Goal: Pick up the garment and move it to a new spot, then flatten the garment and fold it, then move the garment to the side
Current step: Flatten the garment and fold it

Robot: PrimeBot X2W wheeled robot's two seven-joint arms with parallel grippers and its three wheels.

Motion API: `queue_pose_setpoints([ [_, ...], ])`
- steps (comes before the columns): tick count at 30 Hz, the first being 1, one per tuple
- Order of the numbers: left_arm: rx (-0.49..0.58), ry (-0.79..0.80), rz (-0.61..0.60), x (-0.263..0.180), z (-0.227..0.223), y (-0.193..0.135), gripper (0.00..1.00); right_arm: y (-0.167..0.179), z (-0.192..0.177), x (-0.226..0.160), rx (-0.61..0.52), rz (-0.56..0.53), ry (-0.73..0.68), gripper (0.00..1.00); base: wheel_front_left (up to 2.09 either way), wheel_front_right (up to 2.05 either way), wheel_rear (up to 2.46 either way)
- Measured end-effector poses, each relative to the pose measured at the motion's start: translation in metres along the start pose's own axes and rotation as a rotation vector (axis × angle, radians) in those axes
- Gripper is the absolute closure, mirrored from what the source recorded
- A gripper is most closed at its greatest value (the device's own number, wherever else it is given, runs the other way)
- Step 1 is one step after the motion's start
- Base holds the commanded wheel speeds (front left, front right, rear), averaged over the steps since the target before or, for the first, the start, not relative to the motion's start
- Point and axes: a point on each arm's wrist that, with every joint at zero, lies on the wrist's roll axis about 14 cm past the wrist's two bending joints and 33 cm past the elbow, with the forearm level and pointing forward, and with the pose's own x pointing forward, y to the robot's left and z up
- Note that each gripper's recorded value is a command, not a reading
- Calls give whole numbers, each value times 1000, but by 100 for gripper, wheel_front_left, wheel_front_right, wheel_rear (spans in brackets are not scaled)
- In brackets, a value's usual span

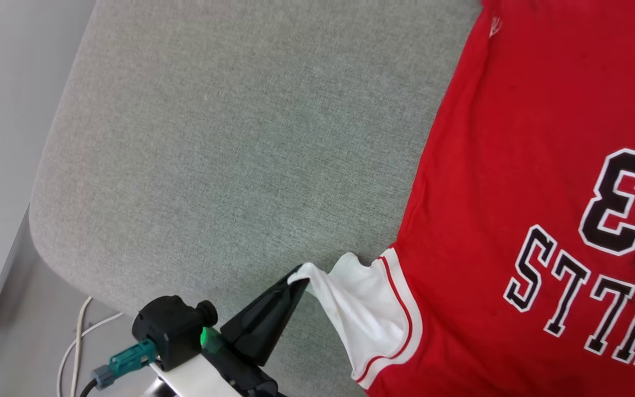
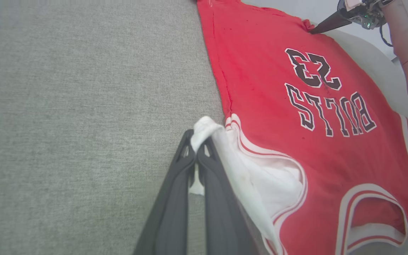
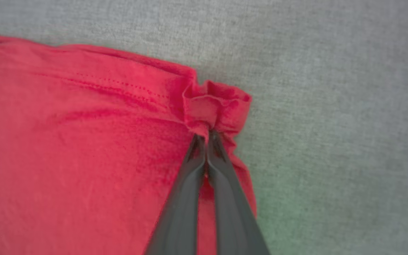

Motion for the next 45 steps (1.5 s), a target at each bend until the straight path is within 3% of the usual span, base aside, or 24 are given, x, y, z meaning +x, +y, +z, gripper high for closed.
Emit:
queue_pose_setpoints([
  [9,26,-69,6,-11,17,3,100,-24,-37,-34,-15,-64,-6,100,0,0,0],
  [19,41,-123,-24,-28,26,-3,100,-45,-106,-95,14,-65,-41,100,0,0,0],
  [32,68,-230,-142,-36,50,-37,100,-74,-211,-176,169,-88,-144,100,0,0,0],
  [38,70,-255,-177,-38,54,-49,100,-80,-256,-194,230,-124,-196,100,0,0,0],
  [45,46,-270,-189,-35,53,-55,100,-62,-295,-187,317,-81,-193,100,0,0,0],
])
